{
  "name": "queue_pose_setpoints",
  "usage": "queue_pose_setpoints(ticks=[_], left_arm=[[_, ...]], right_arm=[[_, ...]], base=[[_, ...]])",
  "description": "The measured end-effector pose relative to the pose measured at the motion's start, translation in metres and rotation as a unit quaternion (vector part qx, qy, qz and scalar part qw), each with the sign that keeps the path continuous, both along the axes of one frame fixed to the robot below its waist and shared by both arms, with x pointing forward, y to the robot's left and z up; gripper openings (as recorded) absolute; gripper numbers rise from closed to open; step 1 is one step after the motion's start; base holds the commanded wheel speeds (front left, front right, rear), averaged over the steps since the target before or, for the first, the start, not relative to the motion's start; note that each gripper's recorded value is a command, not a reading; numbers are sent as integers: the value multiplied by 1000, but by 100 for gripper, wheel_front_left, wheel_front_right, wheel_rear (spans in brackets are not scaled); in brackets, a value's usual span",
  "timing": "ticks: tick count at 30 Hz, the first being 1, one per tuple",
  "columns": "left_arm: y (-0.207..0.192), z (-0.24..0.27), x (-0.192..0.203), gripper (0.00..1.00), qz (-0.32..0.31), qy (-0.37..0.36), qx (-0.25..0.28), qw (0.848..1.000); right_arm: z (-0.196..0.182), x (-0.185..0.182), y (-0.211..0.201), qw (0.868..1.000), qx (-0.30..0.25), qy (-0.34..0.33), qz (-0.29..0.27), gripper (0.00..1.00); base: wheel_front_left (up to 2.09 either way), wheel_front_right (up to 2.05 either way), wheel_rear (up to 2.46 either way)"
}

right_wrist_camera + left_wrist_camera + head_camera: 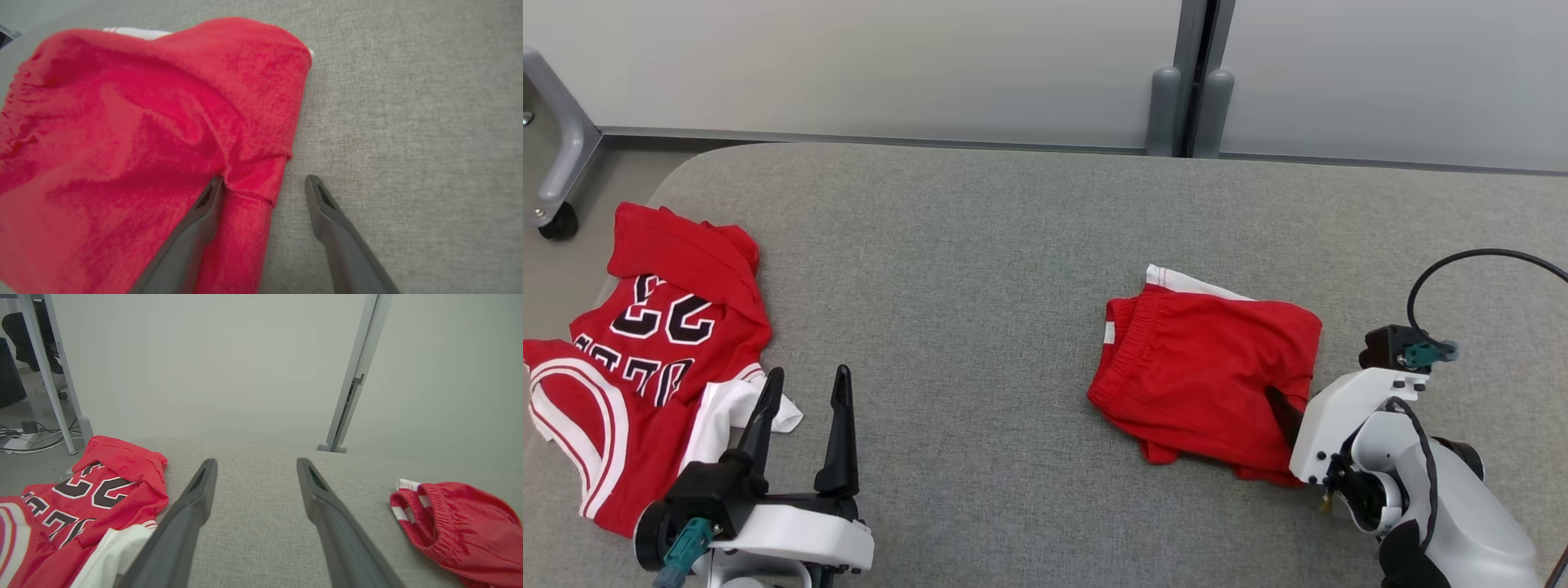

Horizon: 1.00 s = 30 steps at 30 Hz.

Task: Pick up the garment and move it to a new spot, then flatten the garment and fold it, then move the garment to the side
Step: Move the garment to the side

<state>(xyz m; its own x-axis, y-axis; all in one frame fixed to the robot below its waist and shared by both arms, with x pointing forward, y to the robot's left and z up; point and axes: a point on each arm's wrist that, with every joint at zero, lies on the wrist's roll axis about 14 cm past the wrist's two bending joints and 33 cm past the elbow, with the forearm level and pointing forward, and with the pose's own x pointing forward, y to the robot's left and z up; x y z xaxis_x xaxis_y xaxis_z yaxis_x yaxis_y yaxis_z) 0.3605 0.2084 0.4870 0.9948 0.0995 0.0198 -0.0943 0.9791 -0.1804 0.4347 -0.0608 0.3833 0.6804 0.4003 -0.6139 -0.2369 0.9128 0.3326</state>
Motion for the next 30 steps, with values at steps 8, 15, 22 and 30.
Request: queue_pose_setpoints(ticks=[8, 15, 22, 30], left_arm=[[1, 1, 4, 100, 1, -2, 2, 1000], [-15, 8, 13, 100, -26, -13, 3, 1000], [-60, 14, 31, 100, -96, -27, -3, 995], [-126, 18, 54, 100, -189, -36, -9, 981]], right_arm=[[-2, 0, 2, 1000, 20, 6, -13, 0], [16, 4, -10, 998, 33, -34, -38, 0], [37, 1, -65, 994, 7, -75, -80, 0], [51, -21, -128, 984, -12, -102, -142, 0]], base=[[0, 0, 0], [0, 0, 0], [0, 0, 0], [0, 0, 0]])
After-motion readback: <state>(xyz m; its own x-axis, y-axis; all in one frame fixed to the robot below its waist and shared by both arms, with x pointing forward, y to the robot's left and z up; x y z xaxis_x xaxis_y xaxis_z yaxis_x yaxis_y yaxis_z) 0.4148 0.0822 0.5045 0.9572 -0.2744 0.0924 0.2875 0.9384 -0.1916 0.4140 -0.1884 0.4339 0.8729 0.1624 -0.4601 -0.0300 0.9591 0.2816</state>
